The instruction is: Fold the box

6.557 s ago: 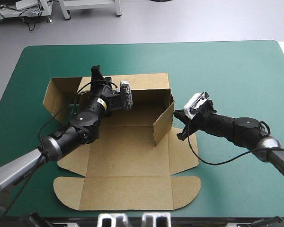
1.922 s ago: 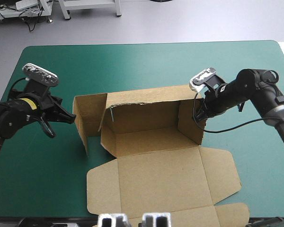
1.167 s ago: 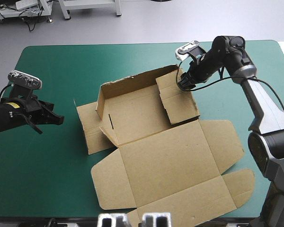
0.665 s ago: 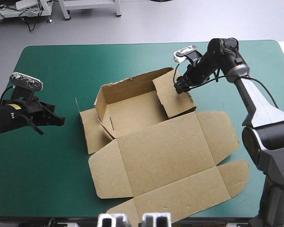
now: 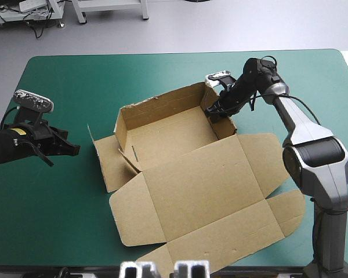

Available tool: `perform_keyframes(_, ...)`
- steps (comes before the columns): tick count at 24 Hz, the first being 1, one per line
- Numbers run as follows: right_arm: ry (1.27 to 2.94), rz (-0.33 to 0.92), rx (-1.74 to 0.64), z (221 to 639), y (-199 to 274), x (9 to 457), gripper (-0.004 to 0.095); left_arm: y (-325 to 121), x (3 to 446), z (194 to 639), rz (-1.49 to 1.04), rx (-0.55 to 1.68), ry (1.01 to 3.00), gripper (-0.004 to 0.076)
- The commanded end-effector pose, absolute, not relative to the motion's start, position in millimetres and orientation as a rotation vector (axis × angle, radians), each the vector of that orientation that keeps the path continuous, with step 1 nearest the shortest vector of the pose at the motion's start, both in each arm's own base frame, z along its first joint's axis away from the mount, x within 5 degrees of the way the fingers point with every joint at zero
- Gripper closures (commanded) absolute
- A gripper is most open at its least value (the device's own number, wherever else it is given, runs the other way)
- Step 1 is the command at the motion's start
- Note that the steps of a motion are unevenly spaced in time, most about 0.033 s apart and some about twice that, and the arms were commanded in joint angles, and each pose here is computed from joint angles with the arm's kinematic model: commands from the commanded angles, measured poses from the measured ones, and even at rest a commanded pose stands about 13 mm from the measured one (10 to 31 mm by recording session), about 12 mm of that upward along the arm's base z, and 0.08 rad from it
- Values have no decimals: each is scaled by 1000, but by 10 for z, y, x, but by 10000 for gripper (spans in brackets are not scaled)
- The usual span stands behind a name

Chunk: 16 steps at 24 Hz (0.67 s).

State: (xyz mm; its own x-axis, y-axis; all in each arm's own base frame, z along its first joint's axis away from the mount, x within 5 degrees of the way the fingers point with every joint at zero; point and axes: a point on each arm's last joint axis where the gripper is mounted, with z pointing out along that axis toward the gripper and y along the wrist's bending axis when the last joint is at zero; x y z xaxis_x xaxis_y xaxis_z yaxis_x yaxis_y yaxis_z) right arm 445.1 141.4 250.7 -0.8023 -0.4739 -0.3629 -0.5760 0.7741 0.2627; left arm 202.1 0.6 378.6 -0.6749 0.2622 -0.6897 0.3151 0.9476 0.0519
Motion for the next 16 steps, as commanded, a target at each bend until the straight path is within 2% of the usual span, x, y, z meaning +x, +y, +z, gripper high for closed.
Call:
perform_keyframes(1, 2550, 576, -809, 3060, 1366, 4363, 933, -5, 2016, 3928, -100, 362, 2260, 712)
perform_keyframes(4, 2370, 710, -730, 3618, 1094, 4225, 933, 31, 2052, 3960, -70, 284, 2224, 712)
perform_keyframes(7, 2219, 745, -627, 4153, 712, 3998, 933, 98, 2098, 3986, -26, 196, 2168, 712)
perform_keyframes(8, 2147, 733, -598, 4388, 543, 3859, 933, 156, 2140, 3966, -46, 105, 2124, 712)
perform_keyframes(11, 2061, 722, -540, 4674, 314, 3658, 933, 226, 2241, 3881, -120, 39, 2104, 711)
perform_keyframes(16, 1961, 741, -512, 4946, 203, 3428, 933, 326, 2494, 3620, -360, -4, 2104, 711)
